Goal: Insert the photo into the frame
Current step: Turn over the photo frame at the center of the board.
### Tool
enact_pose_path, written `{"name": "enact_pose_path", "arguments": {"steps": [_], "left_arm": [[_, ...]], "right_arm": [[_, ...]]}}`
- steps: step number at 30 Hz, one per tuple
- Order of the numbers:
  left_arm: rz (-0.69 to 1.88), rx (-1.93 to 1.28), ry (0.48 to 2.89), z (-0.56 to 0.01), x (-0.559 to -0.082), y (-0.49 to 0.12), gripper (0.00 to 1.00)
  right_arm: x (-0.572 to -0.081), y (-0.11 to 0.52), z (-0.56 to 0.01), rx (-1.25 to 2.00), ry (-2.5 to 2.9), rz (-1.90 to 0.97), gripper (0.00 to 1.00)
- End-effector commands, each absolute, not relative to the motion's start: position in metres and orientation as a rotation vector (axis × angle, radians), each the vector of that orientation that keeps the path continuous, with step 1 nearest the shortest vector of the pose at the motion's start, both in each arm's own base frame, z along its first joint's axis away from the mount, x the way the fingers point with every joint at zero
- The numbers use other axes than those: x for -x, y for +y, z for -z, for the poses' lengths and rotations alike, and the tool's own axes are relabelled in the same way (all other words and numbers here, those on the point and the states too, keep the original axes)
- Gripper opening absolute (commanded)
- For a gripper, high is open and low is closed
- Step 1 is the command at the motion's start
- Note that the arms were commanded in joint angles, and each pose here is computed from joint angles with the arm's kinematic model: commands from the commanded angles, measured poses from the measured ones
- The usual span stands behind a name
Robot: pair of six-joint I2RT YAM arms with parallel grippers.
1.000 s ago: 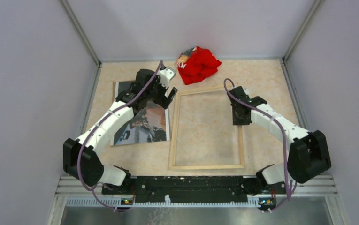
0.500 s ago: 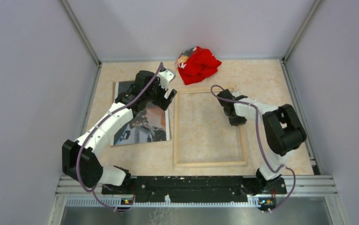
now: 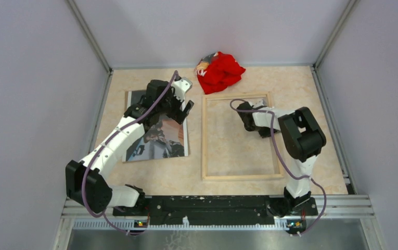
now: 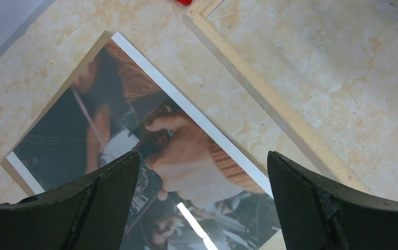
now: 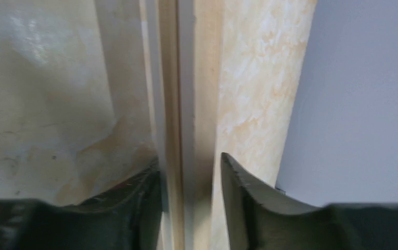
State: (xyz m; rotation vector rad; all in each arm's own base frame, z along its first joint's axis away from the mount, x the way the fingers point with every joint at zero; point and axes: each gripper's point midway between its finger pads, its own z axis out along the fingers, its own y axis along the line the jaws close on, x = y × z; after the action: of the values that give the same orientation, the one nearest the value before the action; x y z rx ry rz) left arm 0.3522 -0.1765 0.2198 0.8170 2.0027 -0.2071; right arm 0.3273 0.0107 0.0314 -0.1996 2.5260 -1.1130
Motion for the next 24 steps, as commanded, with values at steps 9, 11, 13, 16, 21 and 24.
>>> {"name": "enact_pose_path", "arguments": {"steps": [9, 11, 13, 16, 21, 24], "left_arm": [[0.273, -0.817, 2.004, -0.231, -0.351, -0.165, 0.98], [0.279, -0.814, 2.001, -0.236, -0.353, -0.161, 0.98], [0.288, -0.805, 2.002, -0.24, -0.355, -0.157, 0.98], [0.307, -0.801, 2.011, -0.244, -0.357, -0.149, 0.98], [0.295, -0.768, 2.026, -0.246, -0.364, -0.132, 0.98], [0.297, -0.713, 2.049, -0.244, -0.369, -0.114, 0.98]], "right_arm": [[-0.331, 0.027, -0.043, 0.152, 2.586, 0.879, 0.95], [-0.34, 0.036, -0.058, 0.123, 2.561, 0.775, 0.99], [-0.348, 0.044, -0.078, 0.087, 2.533, 0.67, 0.99], [-0.36, 0.063, -0.112, 0.036, 2.49, 0.438, 0.99], [-0.357, 0.148, -0.155, 0.128, 2.397, 0.008, 0.99], [-0.346, 0.215, -0.154, 0.211, 2.377, -0.091, 0.99]]}}
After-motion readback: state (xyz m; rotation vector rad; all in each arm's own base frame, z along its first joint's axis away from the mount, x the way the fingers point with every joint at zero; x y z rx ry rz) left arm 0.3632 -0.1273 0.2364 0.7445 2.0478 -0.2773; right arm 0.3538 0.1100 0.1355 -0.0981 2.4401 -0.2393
